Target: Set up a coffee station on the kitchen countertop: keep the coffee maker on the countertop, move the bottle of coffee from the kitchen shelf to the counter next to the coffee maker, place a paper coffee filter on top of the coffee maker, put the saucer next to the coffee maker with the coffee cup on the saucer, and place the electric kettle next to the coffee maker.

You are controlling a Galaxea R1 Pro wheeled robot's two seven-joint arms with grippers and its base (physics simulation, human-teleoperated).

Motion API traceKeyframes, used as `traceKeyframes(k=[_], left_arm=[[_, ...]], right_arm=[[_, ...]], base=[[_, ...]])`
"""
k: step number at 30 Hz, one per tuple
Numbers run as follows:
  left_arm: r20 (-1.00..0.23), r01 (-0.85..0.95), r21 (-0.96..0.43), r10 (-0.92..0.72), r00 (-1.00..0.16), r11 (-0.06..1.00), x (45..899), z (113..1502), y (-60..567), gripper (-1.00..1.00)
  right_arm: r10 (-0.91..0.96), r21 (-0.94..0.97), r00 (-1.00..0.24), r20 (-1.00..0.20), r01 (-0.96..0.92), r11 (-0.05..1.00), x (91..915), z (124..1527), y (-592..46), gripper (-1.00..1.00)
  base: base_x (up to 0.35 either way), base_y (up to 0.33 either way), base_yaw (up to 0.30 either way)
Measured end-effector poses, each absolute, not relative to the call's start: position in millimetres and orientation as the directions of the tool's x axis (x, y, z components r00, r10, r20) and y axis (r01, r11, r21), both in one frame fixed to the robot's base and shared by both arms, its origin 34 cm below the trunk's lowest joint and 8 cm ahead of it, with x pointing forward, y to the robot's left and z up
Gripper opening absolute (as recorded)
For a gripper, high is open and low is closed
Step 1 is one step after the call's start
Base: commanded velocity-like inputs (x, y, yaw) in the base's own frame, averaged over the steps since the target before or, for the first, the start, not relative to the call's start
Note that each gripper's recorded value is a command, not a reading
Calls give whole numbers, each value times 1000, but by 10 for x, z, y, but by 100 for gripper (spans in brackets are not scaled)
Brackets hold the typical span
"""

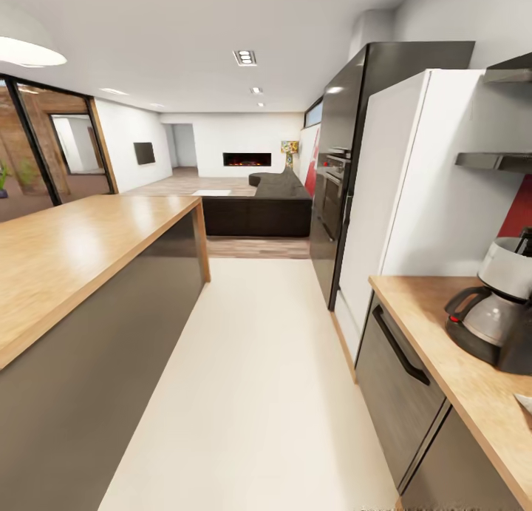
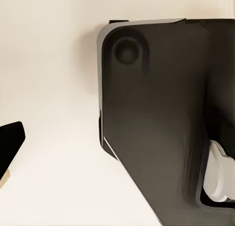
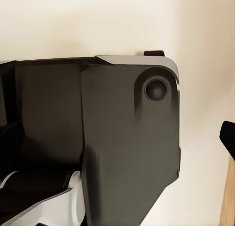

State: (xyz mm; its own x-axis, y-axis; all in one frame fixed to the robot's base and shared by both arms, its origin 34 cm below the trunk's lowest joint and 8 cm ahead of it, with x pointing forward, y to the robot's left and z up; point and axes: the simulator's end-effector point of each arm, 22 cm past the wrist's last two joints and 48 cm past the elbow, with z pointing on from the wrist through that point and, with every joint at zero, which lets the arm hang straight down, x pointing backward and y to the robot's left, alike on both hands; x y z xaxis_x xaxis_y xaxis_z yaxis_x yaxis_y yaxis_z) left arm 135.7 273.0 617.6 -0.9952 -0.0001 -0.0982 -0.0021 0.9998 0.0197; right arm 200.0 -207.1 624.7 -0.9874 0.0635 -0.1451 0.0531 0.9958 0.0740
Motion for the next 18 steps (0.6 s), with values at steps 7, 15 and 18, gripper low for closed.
traceKeyframes(k=[7, 15, 18], left_arm=[[-96, 2, 20, 4, -995, 1000, 1356, 6176, 2742, 100], [-94, -9, 22, -6, -996, 1000, 1351, 6176, 2761, 100], [-95, -9, 21, -7, -995, 1000, 1356, 6176, 2754, 100]], right_arm=[[63, 74, -988, -144, 53, 996, 1995, 6246, -2069, 100], [62, 75, -988, -143, 52, 996, 1992, 6245, -2068, 100], [62, 75, -988, -144, 52, 996, 1993, 6246, -2068, 100]], base=[[0, 5, -254], [0, 268, -267], [0, 321, -267]])
